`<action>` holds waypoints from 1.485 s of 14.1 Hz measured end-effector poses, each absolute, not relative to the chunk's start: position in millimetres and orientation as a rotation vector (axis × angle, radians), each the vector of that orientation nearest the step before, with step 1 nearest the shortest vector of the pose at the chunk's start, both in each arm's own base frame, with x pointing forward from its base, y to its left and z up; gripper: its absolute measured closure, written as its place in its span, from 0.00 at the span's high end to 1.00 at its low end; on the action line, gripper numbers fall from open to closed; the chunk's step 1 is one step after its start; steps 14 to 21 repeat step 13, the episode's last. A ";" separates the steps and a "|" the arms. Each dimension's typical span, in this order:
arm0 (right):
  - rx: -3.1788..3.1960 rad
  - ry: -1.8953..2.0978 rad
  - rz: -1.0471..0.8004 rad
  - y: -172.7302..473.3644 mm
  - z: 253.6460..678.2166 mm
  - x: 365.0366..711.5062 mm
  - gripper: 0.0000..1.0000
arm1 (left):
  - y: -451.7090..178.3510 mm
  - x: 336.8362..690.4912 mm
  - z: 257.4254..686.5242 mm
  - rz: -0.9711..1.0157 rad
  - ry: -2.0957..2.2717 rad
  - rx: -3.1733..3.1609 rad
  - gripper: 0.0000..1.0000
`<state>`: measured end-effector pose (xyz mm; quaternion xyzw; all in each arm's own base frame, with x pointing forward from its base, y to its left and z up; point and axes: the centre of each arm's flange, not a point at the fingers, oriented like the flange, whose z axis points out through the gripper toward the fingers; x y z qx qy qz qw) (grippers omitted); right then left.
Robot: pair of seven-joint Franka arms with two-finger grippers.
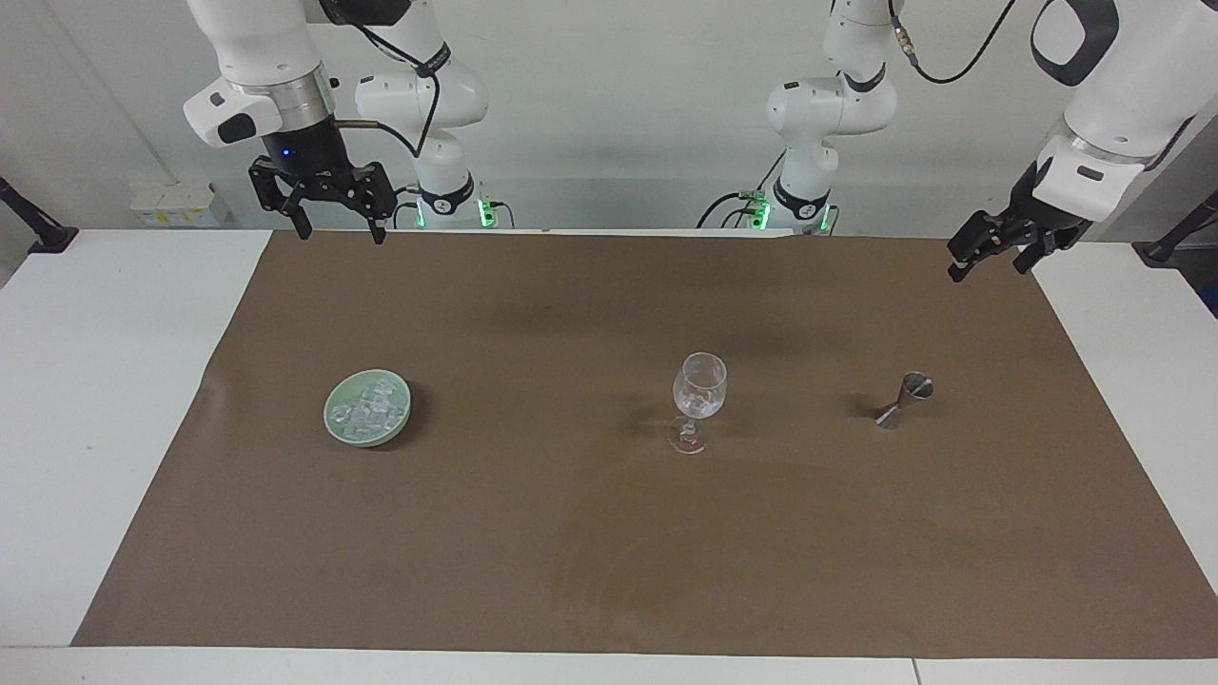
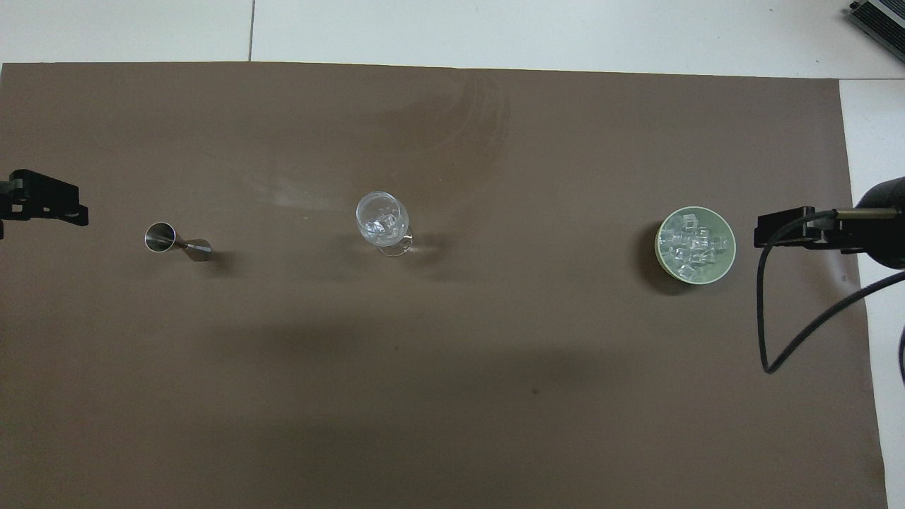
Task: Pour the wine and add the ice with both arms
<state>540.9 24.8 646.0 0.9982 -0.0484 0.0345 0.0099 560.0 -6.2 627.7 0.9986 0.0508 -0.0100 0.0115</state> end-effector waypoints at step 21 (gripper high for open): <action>3.112 -0.167 0.072 20.8 638.5 557.2 1.00 | -6.2 560.0 627.7 -0.031 0.159 3.114 1.00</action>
